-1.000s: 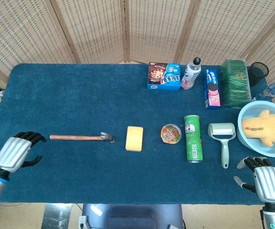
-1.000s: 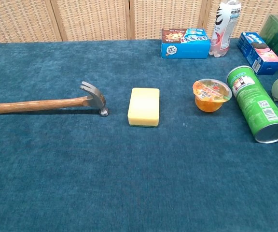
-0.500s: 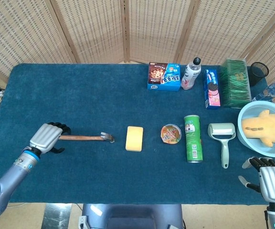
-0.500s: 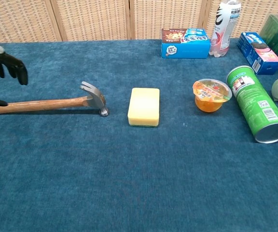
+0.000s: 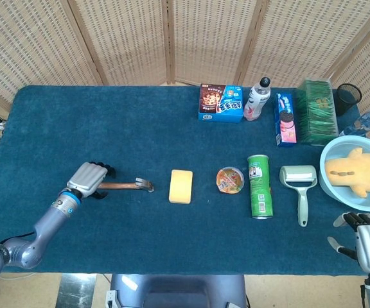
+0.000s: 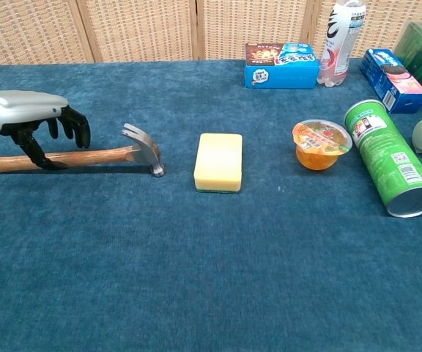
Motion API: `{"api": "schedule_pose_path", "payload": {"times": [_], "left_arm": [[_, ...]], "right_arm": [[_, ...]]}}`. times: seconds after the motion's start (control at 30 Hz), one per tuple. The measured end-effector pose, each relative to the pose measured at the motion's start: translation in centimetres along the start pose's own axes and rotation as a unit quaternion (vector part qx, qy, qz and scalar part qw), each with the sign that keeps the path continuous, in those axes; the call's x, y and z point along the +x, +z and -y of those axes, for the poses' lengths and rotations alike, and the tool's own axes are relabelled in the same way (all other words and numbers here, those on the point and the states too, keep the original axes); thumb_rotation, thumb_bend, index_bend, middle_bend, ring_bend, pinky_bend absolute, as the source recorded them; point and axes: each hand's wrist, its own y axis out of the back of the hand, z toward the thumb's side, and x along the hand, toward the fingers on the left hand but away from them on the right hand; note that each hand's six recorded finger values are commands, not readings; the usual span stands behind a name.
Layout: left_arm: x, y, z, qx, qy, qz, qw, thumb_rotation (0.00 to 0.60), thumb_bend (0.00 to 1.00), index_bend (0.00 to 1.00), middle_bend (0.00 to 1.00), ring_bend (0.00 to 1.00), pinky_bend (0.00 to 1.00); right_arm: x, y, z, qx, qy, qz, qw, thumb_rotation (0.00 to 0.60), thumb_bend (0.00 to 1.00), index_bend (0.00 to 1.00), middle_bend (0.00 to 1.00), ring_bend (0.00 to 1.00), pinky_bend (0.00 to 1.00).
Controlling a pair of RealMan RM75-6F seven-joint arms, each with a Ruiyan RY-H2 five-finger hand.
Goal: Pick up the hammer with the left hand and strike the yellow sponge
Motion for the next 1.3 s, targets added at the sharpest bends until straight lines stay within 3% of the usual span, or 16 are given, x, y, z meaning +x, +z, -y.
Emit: {"api": "schedule_pose_path", "payload": {"times": [0.5, 0.63, 0.9, 1.13, 1.3], "left_arm": [[0.9, 0.8, 1.3, -0.004, -0.024, 0.011, 0.9997, 0.6, 0.49, 0.35, 0.33, 0.28, 0.36], [0.8, 0.8, 1.5, -0.003, -0.031, 0.013, 0.9994, 0.6, 0.58, 0.35, 0.35, 0.33, 0.42], [0.1, 0.9, 1.8, -0.005, -0.055, 0.022, 0.9982, 0.6, 0.73, 0.49, 0.46, 0.49, 0.57], [-0.5, 1.3, 1.8, -0.025, -0.069, 0.031, 0.9968, 0.6, 0.75, 0.51, 0.5, 0.57, 0.63], [-0.7, 1.6, 1.2, -0.055, -0.051, 0.033, 0.9967, 0.6, 0.75, 0.51, 0.54, 0.61, 0.7]], "right_arm": [[0.2, -0.4, -0.2, 0.001, -0.002, 0.008, 1.0, 0.6, 0.14, 0.54, 0.53, 0.48, 0.35], [0.3, -0.5, -0.3, -0.008, -0.004, 0.012, 0.9999, 0.6, 0.14, 0.54, 0.53, 0.48, 0.35], [0.7, -1.1, -0.4, -0.018, -0.005, 0.027, 0.9994, 0.6, 0.14, 0.54, 0.53, 0.49, 0.36], [1.1, -1.3, -0.9, -0.023, -0.014, 0.031, 0.9991, 0.6, 0.14, 0.54, 0.53, 0.49, 0.36], [1.3, -1.4, -1.3, -0.025, -0.022, 0.03, 0.999, 0.6, 0.14, 0.54, 0.53, 0.49, 0.36]]}}
